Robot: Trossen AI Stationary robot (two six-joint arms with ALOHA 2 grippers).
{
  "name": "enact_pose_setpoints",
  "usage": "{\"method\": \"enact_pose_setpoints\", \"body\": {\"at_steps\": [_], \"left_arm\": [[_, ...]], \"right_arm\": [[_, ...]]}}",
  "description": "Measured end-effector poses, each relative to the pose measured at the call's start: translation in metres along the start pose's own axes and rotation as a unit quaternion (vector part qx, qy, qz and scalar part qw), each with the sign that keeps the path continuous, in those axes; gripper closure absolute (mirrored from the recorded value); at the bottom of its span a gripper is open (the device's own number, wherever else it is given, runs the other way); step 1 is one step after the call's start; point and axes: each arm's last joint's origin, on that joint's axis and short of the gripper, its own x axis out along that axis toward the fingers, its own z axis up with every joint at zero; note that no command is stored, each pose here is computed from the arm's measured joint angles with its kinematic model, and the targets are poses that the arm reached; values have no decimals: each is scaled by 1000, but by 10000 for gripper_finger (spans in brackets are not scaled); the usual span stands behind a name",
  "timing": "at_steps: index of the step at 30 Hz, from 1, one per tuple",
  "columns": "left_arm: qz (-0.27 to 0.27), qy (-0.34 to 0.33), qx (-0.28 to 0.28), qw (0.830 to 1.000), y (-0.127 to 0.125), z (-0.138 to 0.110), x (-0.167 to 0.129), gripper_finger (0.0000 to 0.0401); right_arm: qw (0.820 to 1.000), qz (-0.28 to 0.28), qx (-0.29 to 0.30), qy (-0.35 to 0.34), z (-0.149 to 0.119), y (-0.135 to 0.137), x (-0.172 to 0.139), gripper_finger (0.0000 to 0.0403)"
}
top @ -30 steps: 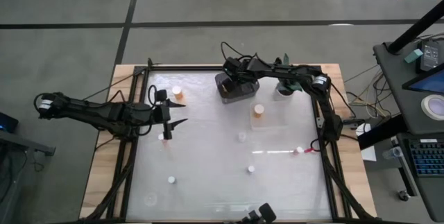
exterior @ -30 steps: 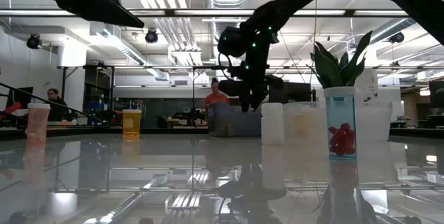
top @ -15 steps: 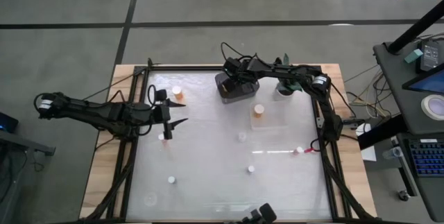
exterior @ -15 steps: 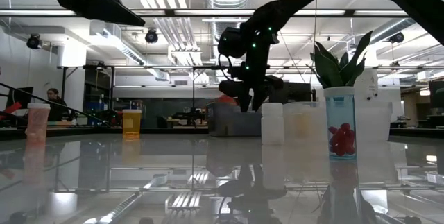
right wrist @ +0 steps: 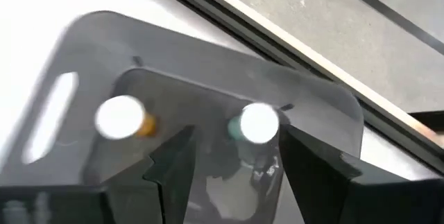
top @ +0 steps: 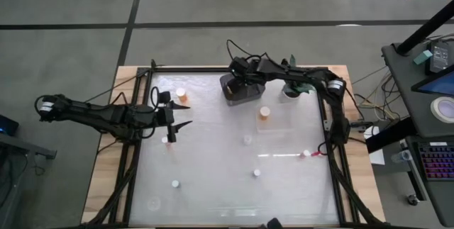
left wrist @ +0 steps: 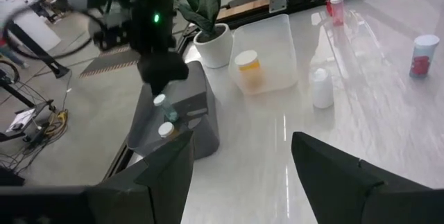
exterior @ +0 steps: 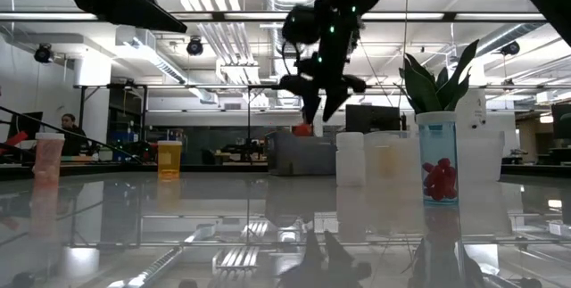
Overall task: Pick and place medicine bottles into bin by pill shape (circle, oval)
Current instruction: Put the big yellow pill bottle into the transparent bin
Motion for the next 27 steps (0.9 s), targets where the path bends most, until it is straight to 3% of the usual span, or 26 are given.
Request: {"method": "enact_pose_setpoints", "body": {"at_steps": [15, 27], "left_arm": [[0, -1, -4, 1000, 0, 0, 0, 175], [22, 5, -29, 999, 1, 0, 1, 175]], "right_arm": [[988, 86, -130, -15, -68, 96, -70, 221], [960, 112, -257, 5, -135, 138, -106, 237]]}}
